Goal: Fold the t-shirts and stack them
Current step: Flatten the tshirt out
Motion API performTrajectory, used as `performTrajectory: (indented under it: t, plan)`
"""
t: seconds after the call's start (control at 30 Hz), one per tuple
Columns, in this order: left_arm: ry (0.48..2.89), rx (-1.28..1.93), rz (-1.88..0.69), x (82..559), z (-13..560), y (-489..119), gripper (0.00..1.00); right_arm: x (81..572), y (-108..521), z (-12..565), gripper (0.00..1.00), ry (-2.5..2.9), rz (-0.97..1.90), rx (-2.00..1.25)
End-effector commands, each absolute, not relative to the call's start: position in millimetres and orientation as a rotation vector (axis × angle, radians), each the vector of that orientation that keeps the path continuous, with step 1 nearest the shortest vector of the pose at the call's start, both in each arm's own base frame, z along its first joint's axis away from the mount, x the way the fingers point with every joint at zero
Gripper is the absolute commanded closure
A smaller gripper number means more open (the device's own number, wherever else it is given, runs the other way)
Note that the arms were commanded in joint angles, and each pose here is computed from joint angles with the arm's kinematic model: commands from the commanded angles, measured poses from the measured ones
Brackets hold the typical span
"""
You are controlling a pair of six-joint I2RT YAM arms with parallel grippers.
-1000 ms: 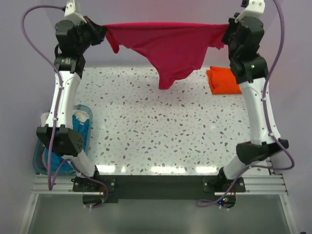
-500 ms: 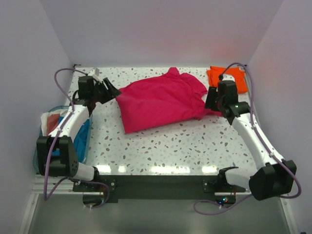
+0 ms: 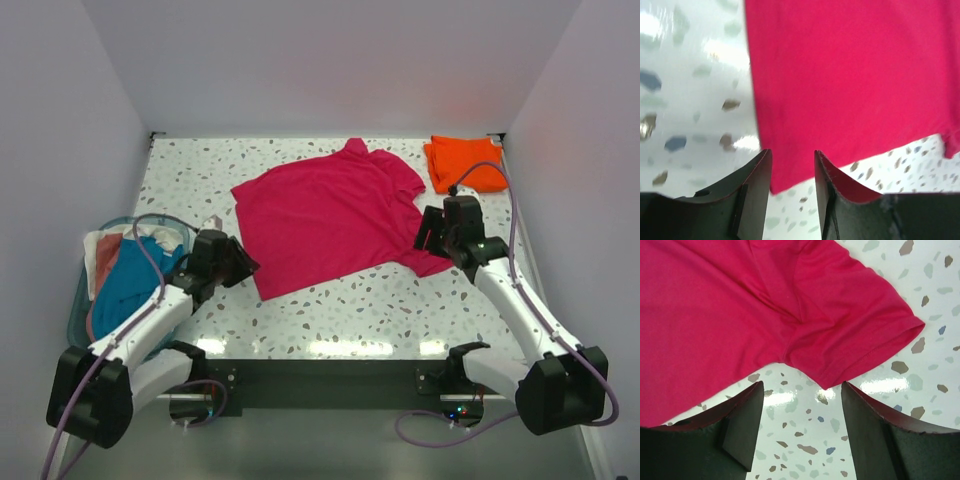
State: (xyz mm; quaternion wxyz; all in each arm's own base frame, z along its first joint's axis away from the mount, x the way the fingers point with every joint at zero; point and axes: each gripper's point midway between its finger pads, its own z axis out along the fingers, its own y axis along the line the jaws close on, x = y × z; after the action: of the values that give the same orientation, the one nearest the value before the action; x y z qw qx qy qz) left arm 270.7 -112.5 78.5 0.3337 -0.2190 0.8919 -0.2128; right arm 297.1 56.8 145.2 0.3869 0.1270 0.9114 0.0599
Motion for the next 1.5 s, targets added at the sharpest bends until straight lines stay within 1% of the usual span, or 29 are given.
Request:
performTrajectory:
  t: [0.0, 0.17, 0.2, 0.3, 0.5, 0.57, 0.67, 0.7, 0.77, 0.8, 0.87, 0.9, 0.97, 1.0, 1.1, 1.2, 1.4, 1.47]
  plan:
    - [2.299, -0.806, -0.403, 246.1, 57.4, -97.4, 0.57, 304.6, 50.5, 145.4, 0.34, 2.262, 0.137, 0.411]
    - [2.352, -0.839, -0.371, 224.0, 45.2, -118.4, 0.55, 309.0, 48.3, 145.6, 0.35, 2.259, 0.119, 0.424]
    - [2.379, -0.824, -0.331, 217.4, 39.4, -121.2, 0.52, 309.3, 47.4, 144.3, 0.35, 2.261, 0.111, 0.428]
    - [2.386, -0.834, -0.303, 216.9, 35.6, -127.5, 0.46, 310.1, 46.5, 143.7, 0.35, 2.257, 0.106, 0.433]
    - [2.411, -0.805, -0.305, 220.3, 27.2, -139.9, 0.46, 308.8, 40.2, 136.3, 0.35, 2.266, 0.062, 0.449]
    - [2.405, -0.795, -0.298, 223.9, 26.1, -141.0, 0.48, 309.2, 37.8, 134.4, 0.36, 2.265, 0.051, 0.461]
    - [2.418, -0.765, -0.279, 227.9, 23.2, -143.0, 0.69, 309.7, 34.1, 128.7, 0.36, 2.277, 0.028, 0.481]
    - [2.427, -0.751, -0.273, 228.5, 22.2, -143.8, 0.83, 309.6, 32.5, 126.7, 0.36, 2.282, 0.019, 0.486]
    - [2.439, -0.729, -0.250, 228.0, 24.8, -142.1, 0.96, 308.3, 28.0, 120.0, 0.35, 2.299, -0.001, 0.508]
    - [2.416, -0.740, -0.228, 231.2, 29.7, -135.8, 1.00, 307.4, 23.6, 117.5, 0.35, 2.303, -0.011, 0.525]
    - [2.402, -0.747, -0.179, 231.9, 34.9, -120.3, 1.00, 304.2, 20.5, 110.8, 0.35, 2.321, -0.012, 0.550]
    - [2.351, -0.798, -0.195, 240.0, 45.4, -106.2, 1.00, 303.3, 17.6, 107.6, 0.35, 2.327, -0.015, 0.567]
    - [2.311, -0.798, -0.225, 242.8, 56.8, -87.7, 1.00, 301.1, 14.9, 101.7, 0.35, 2.337, -0.024, 0.584]
    - [2.270, -0.857, -0.202, 247.8, 60.7, -67.6, 1.00, 300.7, 13.4, 98.1, 0.36, 2.346, -0.025, 0.597]
    - [2.211, -0.882, -0.162, 252.6, 74.6, -38.1, 1.00, 296.9, 15.8, 88.8, 0.38, 2.376, -0.010, 0.614]
    - [2.212, -0.893, -0.137, 256.6, 76.7, -23.5, 1.00, 290.9, 21.8, 77.0, 0.41, 2.406, 0.031, 0.627]
    - [2.237, -0.886, -0.167, 265.6, 69.2, -20.5, 1.00, 270.5, 45.8, 46.7, 0.49, 2.490, 0.191, 0.624]
    - [2.239, -0.890, -0.172, 267.0, 66.8, -18.7, 1.00, 257.6, 53.9, 35.8, 0.49, 2.520, 0.238, 0.633]
